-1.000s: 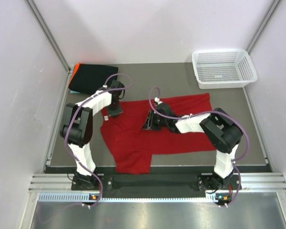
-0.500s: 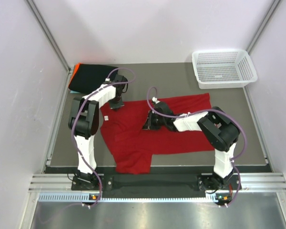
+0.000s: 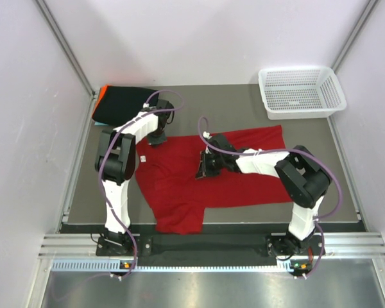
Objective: Fold and stack the t-shirts
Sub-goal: Fold the tshirt
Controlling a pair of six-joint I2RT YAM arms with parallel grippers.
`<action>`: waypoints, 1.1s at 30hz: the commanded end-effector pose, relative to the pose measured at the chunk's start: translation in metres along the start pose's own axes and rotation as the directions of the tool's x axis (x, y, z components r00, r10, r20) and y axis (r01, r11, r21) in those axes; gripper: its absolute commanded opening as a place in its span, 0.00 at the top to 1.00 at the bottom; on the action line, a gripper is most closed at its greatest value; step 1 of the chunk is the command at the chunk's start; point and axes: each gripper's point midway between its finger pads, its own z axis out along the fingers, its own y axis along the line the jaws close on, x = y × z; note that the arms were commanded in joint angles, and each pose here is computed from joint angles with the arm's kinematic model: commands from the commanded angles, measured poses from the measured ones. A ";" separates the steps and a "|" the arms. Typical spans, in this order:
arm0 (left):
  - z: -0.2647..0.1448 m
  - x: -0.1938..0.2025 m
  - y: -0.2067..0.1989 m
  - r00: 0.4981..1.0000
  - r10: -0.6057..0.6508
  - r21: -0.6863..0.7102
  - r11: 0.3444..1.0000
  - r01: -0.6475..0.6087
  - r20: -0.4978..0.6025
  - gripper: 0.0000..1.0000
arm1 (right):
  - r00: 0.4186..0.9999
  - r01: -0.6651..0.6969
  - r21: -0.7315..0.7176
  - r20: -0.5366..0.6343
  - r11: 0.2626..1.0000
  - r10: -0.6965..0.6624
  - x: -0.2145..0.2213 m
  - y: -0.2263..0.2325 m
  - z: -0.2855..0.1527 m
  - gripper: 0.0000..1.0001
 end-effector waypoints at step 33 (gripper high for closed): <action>0.015 -0.038 -0.033 0.998 -0.029 0.084 0.996 0.025 0.053 1.00 | 0.723 -0.674 0.386 0.519 0.630 0.455 -0.096 -0.236 -0.163 0.68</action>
